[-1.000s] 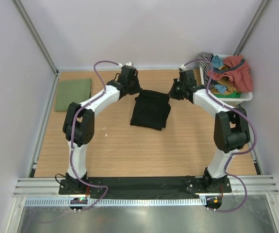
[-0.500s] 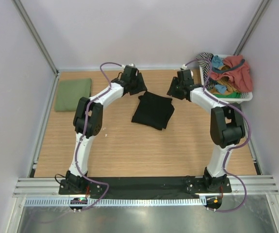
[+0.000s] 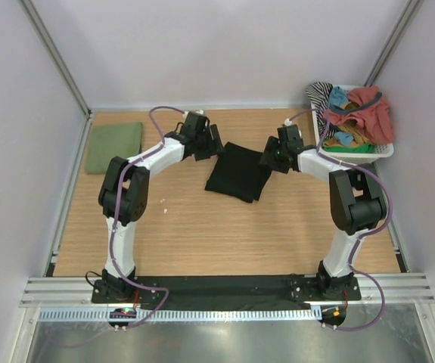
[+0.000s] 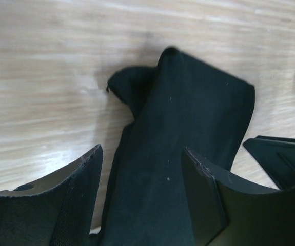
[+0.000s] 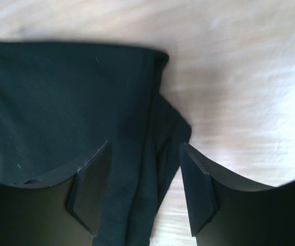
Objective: Fold and stack the tank tops
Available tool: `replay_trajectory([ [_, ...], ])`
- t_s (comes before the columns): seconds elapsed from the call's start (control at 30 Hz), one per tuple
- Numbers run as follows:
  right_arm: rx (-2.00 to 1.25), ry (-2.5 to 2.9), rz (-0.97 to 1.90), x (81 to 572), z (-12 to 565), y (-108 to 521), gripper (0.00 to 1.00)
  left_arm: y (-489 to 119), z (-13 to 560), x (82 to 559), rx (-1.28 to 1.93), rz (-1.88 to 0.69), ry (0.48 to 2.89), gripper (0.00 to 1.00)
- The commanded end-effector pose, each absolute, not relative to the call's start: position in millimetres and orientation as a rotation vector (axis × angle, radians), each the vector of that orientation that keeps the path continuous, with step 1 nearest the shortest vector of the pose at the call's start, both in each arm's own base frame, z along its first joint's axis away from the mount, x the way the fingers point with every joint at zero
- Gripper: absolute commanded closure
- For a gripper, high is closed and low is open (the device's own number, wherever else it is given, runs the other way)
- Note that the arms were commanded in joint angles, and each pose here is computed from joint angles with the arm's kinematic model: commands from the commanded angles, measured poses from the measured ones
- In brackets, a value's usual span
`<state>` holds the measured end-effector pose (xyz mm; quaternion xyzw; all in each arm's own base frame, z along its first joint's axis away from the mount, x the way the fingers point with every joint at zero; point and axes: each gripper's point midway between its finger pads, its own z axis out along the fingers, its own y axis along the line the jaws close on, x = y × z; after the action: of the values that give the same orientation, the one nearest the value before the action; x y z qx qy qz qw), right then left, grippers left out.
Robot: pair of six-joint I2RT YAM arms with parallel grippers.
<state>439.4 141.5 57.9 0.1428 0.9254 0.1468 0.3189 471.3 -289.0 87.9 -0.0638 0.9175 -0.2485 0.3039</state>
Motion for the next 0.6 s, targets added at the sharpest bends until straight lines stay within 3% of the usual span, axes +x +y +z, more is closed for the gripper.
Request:
replay_trajectory([
  [0.0,0.395,2.368,0.535,435.8,74.2,155.4,0.39,-300.3,97.8,464.8,-0.151,-0.749,2.397,0.37],
  [0.2,0.441,2.410,0.615,430.7,49.2,166.5,0.42,-309.2,63.2,458.5,-0.207,-0.805,2.475,0.43],
  [0.27,0.449,2.410,0.677,430.2,42.7,174.4,0.49,-310.3,58.9,457.8,-0.233,-0.813,2.477,0.53],
  [0.43,0.400,2.381,0.914,439.4,45.3,205.8,0.75,-300.6,45.1,454.8,-0.363,-0.826,2.484,0.90],
  [0.57,0.370,2.331,1.072,448.7,57.9,214.8,0.87,-276.2,34.2,442.6,-0.490,-0.834,2.453,0.98],
])
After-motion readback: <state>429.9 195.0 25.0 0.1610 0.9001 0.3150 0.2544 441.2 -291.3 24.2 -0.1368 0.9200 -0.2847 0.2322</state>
